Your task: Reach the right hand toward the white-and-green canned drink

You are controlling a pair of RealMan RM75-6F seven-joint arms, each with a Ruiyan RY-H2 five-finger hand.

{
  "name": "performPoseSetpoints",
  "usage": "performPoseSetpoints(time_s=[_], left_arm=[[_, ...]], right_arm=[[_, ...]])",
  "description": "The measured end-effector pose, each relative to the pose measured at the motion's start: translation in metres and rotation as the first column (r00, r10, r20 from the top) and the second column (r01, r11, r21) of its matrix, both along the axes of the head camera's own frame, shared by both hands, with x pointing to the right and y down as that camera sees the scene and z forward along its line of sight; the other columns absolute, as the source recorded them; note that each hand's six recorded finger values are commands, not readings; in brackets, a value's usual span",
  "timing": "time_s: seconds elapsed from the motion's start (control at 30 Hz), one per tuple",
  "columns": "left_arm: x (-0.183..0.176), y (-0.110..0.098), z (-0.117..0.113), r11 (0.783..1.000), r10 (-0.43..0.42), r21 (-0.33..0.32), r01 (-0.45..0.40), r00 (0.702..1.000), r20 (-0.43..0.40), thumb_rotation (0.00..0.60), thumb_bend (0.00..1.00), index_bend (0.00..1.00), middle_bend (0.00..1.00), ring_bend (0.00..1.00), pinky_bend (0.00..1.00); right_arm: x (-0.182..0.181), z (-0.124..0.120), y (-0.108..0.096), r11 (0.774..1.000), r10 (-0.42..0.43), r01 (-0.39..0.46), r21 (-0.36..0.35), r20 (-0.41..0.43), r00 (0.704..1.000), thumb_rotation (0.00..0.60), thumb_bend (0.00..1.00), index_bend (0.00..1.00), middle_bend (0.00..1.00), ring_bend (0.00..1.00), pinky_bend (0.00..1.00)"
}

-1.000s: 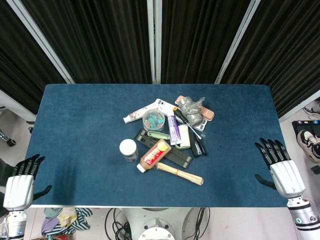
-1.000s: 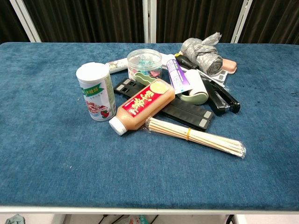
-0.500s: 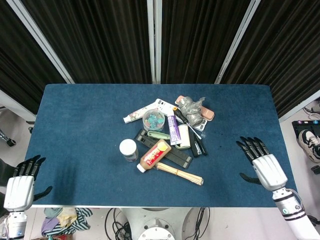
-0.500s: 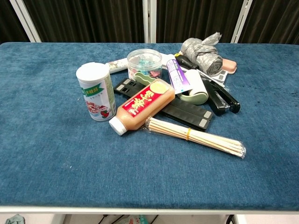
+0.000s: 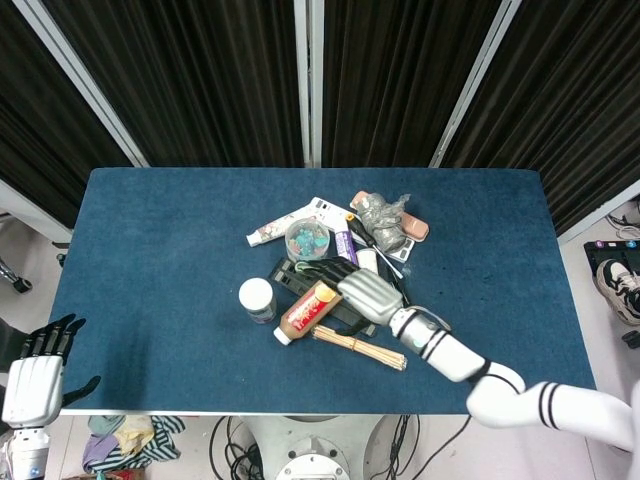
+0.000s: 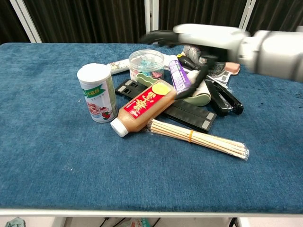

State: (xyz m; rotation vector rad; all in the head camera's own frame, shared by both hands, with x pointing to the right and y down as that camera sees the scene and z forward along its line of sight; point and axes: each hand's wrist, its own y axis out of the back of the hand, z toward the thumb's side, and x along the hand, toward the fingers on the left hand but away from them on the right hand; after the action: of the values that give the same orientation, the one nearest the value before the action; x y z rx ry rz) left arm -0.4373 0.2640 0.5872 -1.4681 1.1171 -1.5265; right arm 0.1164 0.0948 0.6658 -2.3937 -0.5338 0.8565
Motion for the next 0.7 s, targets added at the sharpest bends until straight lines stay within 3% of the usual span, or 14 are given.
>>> performPoseSetpoints(time_s=[0.17,0.3,0.43,0.63,0.7], left_arm=[[-0.005,0.003,0.0,1.0,-0.016,-0.004,0.016,1.0,0.0,0.6,0.07,0.18,0.13,0.14,0.18],[-0.008,0.005,0.001,1.0,-0.026,-0.006,0.026,1.0,0.001,0.6,0.07,0.18,0.13,0.14,0.18],[-0.012,0.007,0.002,0.999,-0.037,-0.006,0.037,0.999,0.001,0.6,0.07,0.18,0.13,0.14,0.18],[-0.013,0.007,0.003,0.999,-0.038,-0.002,0.038,0.999,-0.005,0.6,0.07,0.18,0.13,0.14,0.18],[-0.014,0.008,0.003,0.999,-0.041,0.001,0.041,0.999,-0.006,0.6,0.07,0.18,0.13,0.14,0.18]], right_arm=[[-0.062,0.018,-0.008,0.997,-0.012,0.014,-0.074,0.037,0.999,0.6,0.03,0.0,0.0,0.0,0.0],[-0.09,0.035,-0.012,0.995,-0.002,0.005,-0.104,0.032,0.999,0.6,0.03,0.0,0.02,0.0,0.01],[-0.105,0.049,-0.013,0.991,0.028,-0.024,-0.131,0.029,0.999,0.6,0.13,0.05,0.16,0.05,0.17],[-0.121,0.061,-0.011,0.985,0.086,-0.074,-0.157,0.073,0.994,0.6,0.31,0.37,0.33,0.24,0.4],[-0.123,0.062,-0.012,0.985,0.106,-0.091,-0.147,0.099,0.989,0.6,0.37,0.55,0.44,0.36,0.55]])
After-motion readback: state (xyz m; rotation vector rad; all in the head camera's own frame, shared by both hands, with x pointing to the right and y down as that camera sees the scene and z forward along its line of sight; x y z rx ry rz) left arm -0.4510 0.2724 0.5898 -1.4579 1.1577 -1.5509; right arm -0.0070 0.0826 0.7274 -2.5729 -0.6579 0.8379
